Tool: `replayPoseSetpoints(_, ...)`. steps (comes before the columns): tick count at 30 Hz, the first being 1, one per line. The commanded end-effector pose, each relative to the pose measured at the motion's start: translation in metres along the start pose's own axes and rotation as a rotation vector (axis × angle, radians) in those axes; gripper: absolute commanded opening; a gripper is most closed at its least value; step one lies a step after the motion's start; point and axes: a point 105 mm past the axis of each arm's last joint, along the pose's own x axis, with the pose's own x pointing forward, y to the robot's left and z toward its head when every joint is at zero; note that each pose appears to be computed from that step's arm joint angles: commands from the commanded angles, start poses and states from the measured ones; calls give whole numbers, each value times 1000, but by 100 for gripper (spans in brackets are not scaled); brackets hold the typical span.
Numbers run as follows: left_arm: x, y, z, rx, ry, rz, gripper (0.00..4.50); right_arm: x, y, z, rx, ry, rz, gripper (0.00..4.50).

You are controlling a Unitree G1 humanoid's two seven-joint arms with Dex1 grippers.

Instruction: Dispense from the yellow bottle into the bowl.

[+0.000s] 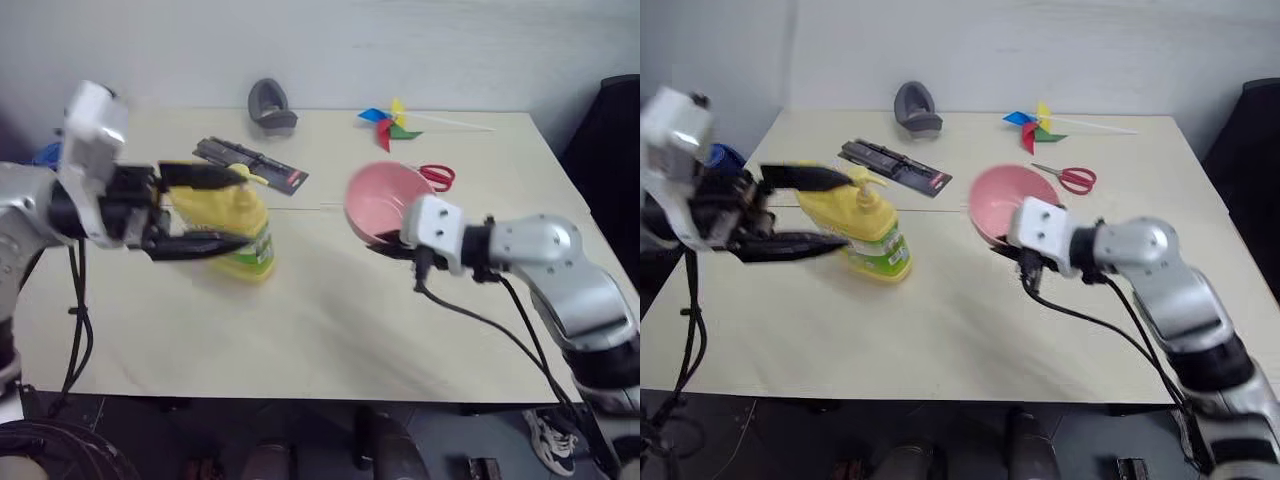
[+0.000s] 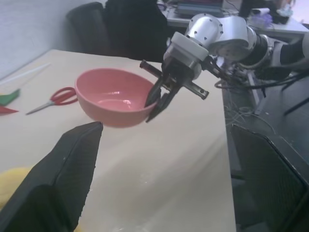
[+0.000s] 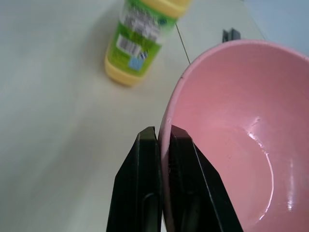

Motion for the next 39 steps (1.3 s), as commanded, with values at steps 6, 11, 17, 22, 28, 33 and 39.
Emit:
replayPoseSetpoints(6, -19, 53, 33, 81, -65, 182, 244, 48, -22, 52, -128, -56, 210, 0)
replayPoseSetpoints(11, -5, 59, 21, 96, -17, 135, 91, 56, -24, 62, -173, -48, 262, 0)
replayPoseSetpoints(17, 5, 55, 8, 92, 34, 107, 2, 49, -23, 75, -182, -54, 297, 0)
replayPoseSetpoints(22, 3, 54, 4, 98, 49, 117, 2, 44, -17, 87, -178, -68, 342, 0)
replayPoseSetpoints(28, -3, 52, 4, 111, 36, 157, 2, 41, -11, 95, -178, -80, 370, 0)
replayPoseSetpoints(33, -7, 56, 5, 120, -6, 228, 2, 42, -10, 96, -177, -80, 376, 0)
replayPoseSetpoints(39, -8, 66, 4, 132, -40, 305, 2, 51, -13, 95, -188, -72, 362, 0)
